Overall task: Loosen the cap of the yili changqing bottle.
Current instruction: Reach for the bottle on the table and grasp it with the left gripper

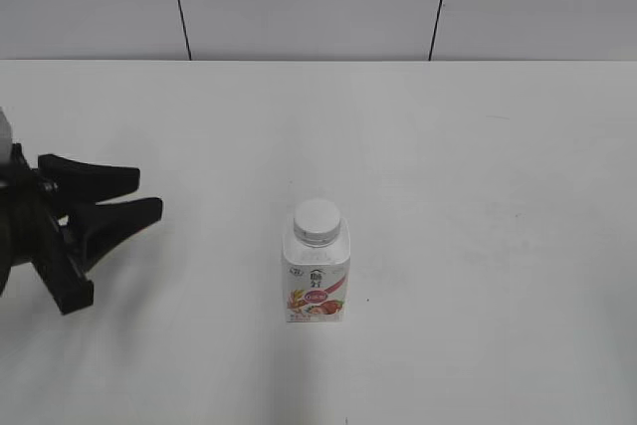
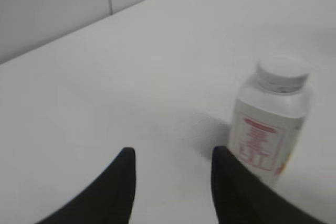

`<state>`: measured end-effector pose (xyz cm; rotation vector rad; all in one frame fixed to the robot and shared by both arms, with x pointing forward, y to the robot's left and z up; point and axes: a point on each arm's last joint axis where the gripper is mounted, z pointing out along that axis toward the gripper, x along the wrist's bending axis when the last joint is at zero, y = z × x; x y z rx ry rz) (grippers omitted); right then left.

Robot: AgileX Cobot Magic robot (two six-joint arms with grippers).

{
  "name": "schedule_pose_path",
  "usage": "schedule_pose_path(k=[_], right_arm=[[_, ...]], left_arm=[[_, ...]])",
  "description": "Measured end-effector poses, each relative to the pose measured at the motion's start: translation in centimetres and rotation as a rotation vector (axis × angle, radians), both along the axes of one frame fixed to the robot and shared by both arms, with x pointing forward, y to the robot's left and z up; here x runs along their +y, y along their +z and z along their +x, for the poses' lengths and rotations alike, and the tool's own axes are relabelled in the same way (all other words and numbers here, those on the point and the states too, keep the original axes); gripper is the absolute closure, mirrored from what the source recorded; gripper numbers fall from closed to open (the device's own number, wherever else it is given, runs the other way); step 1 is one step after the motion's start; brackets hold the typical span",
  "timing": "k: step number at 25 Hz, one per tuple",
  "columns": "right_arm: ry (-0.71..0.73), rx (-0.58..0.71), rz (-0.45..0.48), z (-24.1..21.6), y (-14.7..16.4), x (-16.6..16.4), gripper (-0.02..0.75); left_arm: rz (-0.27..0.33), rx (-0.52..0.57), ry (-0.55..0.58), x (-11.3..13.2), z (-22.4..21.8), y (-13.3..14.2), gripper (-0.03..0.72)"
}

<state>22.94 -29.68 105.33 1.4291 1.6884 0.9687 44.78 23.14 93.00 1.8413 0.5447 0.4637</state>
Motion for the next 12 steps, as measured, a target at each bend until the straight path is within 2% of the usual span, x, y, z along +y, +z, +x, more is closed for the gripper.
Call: schedule_pose_path(k=[3, 8, 10, 12], right_arm=[[0.000, 0.000, 0.000, 0.0, 0.0, 0.0, 0.257], [0.000, 0.000, 0.000, 0.0, 0.0, 0.0, 0.257], [0.000, 0.000, 0.000, 0.0, 0.0, 0.0, 0.257], [0.000, 0.000, 0.000, 0.0, 0.0, 0.0, 0.257]], left_arm=[[-0.029, 0.053, -0.109, -0.6, 0.2, -1.3, 0.383], [-0.064, 0.186, -0.193, -1.0, 1.7, -3.1, 0.369], [-0.082, 0.251, -0.209, -1.0, 2.5, -3.5, 0.325], [-0.098, 0.299, -0.220, -1.1, 3.3, -3.7, 0.239]])
